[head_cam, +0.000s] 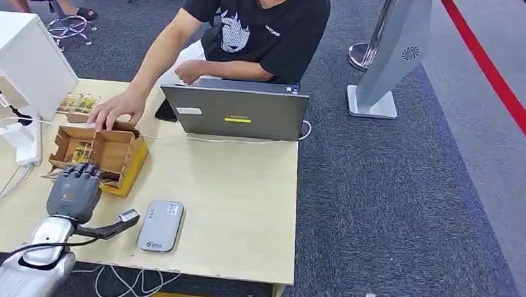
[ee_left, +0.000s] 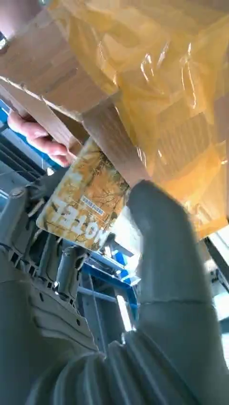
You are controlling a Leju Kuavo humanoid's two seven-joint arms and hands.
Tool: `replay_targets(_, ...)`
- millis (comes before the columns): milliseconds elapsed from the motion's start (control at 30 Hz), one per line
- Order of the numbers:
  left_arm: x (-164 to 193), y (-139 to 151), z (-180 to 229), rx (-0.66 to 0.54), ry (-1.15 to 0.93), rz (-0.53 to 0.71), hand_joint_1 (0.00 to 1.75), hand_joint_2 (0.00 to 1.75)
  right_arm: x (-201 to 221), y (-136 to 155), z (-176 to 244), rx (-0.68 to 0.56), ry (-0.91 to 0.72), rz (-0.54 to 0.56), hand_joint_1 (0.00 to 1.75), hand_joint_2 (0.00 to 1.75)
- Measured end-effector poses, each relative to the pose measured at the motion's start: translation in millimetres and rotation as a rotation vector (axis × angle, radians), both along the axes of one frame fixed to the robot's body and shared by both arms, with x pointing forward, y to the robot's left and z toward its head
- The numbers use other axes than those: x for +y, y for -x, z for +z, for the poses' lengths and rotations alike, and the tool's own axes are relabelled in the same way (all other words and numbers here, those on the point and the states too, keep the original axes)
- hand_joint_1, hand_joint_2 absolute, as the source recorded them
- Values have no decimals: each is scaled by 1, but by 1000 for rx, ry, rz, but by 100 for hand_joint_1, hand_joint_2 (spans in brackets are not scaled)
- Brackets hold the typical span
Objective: Pass the card to the sensor for recognition and then transmit it.
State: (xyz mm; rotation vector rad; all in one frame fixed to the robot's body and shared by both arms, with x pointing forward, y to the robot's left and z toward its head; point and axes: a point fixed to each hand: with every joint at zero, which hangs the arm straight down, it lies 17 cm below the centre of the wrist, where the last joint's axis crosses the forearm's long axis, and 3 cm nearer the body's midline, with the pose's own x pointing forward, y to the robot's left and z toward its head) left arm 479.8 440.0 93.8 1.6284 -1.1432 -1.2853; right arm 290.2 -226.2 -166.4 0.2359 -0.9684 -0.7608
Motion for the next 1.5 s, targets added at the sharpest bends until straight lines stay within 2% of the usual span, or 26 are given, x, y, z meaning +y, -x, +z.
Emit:
replay_targets(400,-2,-4,7,-19,2,-3,175,175,0,0,0,0,-1,1,0,175)
replay_targets(833,-14,-4,31,-94,11,-59,175,175,1,0,0,-3,-2,-1,0,175)
replay_targets(1067,-14,-7,86,-227,63,-70,175,175,1,0,0,0,-5,-5,0,175)
replay_targets(1267,-32,-11,172,-379,161,-119,175,175,-2,1,-1,5,-9,-13,0,175)
replay_targets(1500,-38,-6,197,-447,175,-121,175,175,-4,1,-1,5,-8,-15,0,175)
